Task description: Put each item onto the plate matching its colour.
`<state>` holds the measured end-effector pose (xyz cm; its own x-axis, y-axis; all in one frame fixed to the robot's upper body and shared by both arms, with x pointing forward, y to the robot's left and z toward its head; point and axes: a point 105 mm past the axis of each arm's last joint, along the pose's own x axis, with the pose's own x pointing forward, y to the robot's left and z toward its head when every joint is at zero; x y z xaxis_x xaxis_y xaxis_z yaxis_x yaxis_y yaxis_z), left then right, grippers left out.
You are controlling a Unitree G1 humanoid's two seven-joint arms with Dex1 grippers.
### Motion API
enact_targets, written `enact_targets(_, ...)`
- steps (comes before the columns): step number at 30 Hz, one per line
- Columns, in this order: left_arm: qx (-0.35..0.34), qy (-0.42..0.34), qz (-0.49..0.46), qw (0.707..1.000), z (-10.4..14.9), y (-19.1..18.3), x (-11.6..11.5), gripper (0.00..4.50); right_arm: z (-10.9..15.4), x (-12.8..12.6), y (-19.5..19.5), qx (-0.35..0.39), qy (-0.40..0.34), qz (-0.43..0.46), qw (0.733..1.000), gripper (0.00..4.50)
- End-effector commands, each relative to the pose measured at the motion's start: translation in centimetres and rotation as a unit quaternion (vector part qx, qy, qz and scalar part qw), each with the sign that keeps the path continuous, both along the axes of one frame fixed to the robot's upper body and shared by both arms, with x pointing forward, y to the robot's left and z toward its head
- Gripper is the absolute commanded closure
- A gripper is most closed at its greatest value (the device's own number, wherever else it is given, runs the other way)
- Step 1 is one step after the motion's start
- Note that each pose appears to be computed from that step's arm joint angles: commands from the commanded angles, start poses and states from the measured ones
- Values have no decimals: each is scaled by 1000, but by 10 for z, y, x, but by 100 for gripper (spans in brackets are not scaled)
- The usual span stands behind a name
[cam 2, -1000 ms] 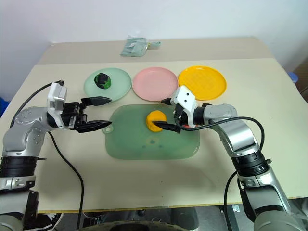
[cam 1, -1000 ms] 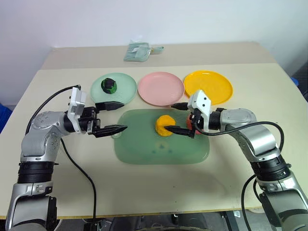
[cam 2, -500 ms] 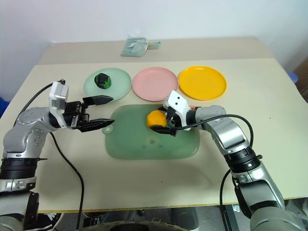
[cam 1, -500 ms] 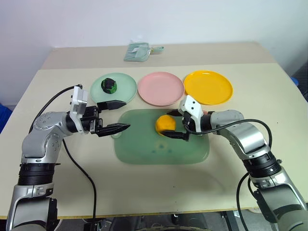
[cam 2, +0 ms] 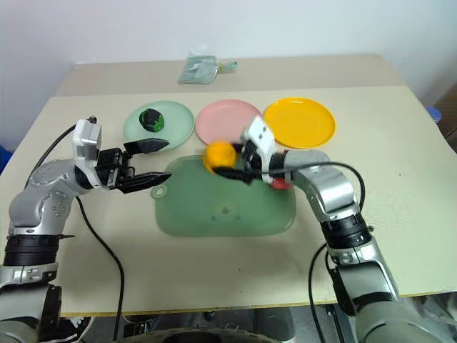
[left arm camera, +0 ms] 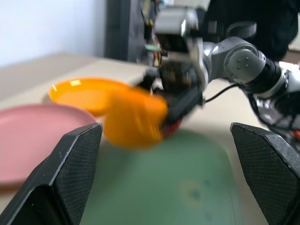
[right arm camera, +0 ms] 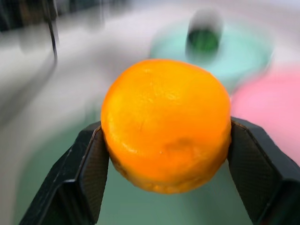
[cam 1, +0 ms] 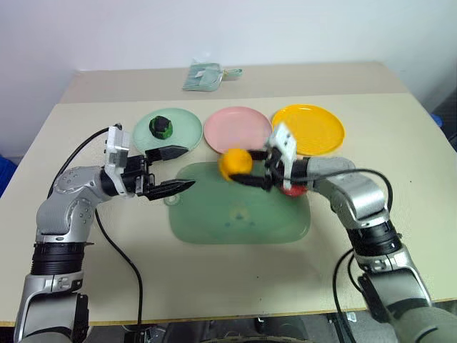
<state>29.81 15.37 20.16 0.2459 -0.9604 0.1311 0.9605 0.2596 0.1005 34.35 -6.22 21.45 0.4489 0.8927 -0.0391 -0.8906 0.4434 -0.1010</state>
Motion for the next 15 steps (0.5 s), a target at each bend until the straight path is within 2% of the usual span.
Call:
enact_targets(1, -10, -28, 17, 999, 15, 1, 5, 0, 45, 31, -30, 56, -79, -122, 988, 149)
enact_targets(3, 1, -30, 33, 999, 13, 0, 11, 0, 48, 51, -47, 33, -113, -200, 973, 149)
enact_targets(5, -3, -63, 64, 996, 18, -2, 21, 0, 46, 74, -69, 15, -115, -289, 950, 149)
enact_targets(7, -9, -78, 83, 993, 23, -4, 27, 0, 33, 92, -91, -33, -116, -360, 925, 149)
enact_targets(11, -5, -84, 72, 994, 20, -8, 26, 0, 11, 106, -120, -52, -81, -426, 900, 149)
enact_targets(14, -1, -85, 68, 994, 17, -9, 26, 0, -1, 107, -131, -42, -47, -433, 899, 149)
enact_targets(15, 1, -86, 67, 994, 15, -9, 25, 0, -1, 106, -129, -24, -34, -424, 905, 100)
